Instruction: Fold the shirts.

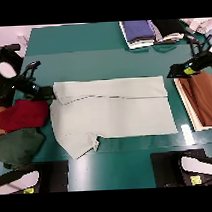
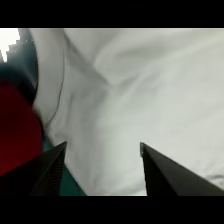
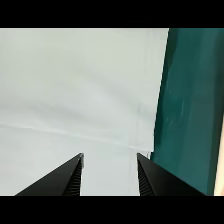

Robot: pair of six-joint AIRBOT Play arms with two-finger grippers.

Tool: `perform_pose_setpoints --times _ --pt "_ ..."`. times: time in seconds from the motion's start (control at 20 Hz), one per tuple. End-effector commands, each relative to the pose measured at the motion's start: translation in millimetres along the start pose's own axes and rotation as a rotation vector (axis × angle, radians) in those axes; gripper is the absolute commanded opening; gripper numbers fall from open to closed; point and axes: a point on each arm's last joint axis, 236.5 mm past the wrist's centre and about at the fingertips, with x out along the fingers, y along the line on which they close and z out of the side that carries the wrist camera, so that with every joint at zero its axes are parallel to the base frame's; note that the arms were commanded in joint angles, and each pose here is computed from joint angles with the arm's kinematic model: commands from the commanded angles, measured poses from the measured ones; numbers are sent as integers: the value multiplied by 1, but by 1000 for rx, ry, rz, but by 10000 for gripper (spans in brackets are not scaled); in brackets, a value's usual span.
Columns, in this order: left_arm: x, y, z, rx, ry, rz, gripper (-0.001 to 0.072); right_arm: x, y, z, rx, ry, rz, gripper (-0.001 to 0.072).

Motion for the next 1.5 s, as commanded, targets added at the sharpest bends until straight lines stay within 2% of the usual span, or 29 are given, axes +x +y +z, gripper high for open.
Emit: perform_pose_setpoints --times 0.0,0.2,0.4,0.95,1.0,1.05,1.15,1.35,1.45 --pt "-1 6 -81 -72 44 31 550 -34 8 -2 -18 -99 -10 389" --pt "30 2 -169 -196 149 -11 550 -38 10 -14 -16 -133 -15 389" --pt "55 -21 -207 -275 229 -124 549 -33 9 -24 -11 -114 -13 389" --pt "76 -45 -182 -405 99 -272 547 -33 10 -24 -11 -116 -12 387" --pt "75 -49 -178 -399 83 -291 433 -33 12 -24 -7 -116 -1 388" --pt "74 -53 -173 -381 65 -315 240 -33 18 -24 1 -116 26 388" --pt "71 -61 -168 -353 44 -352 34 -33 22 -27 7 -105 44 388" --pt "54 -66 -165 -256 55 -353 28 -30 5 -67 35 39 32 388" --pt "40 -63 -159 -196 27 -323 28 -21 -18 -107 133 121 23 388"
